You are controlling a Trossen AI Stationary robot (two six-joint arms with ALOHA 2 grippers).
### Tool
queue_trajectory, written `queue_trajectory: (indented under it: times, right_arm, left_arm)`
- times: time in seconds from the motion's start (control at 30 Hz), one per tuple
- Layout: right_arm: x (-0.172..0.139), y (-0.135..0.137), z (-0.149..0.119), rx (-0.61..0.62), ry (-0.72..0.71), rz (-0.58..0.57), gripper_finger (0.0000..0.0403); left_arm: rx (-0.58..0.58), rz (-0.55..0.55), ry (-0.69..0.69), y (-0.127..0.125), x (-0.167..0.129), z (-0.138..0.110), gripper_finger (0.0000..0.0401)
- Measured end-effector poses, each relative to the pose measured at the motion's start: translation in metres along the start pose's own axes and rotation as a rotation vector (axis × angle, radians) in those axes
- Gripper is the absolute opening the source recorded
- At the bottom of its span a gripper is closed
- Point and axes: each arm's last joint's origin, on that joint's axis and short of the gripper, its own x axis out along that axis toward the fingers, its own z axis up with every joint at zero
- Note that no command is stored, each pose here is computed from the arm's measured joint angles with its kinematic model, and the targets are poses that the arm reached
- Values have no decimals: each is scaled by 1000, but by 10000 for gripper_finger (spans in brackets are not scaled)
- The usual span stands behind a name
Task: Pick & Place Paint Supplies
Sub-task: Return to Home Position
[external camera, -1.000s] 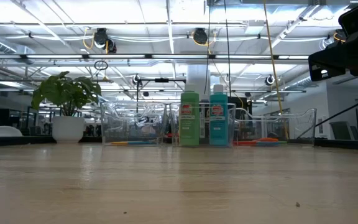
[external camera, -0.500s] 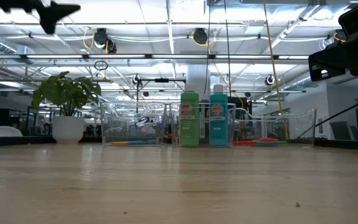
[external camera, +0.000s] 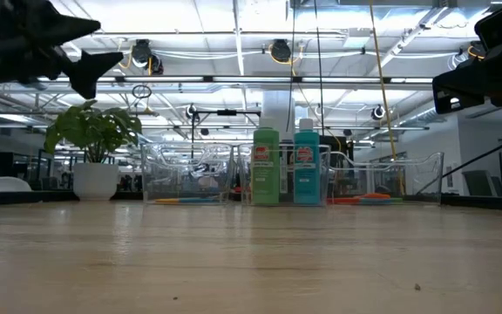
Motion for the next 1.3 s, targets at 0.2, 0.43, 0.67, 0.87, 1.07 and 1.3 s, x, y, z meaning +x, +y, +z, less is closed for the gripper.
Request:
queue_trajectory:
  times: [0.2, 0.43, 0.67, 0.87, 1.07, 1.3]
  right_arm:
    - [0, 0, 1, -2, -4, 1, 18]
    - [-2, 0, 3, -21, -31, 0, 18]
    - [-2, 0, 3, 18, -26, 1, 18]
    - [-2, 0, 3, 24, -31, 1, 18]
    - [-2, 0, 3, 74, -30, 2, 18]
    - [-2, 0, 3, 191, -30, 4, 18]
  left_arm:
    - [49, 0, 81, -3, 1, -9, 294]
    - [73, 167, 209, 1, -1, -23, 294]
    - [54, 211, 238, 1, -2, -27, 294]
    - [142, 221, 280, 2, -2, -30, 294]
    - [145, 221, 277, 2, -2, -30, 294]
    - [145, 220, 278, 2, -2, -30, 294]
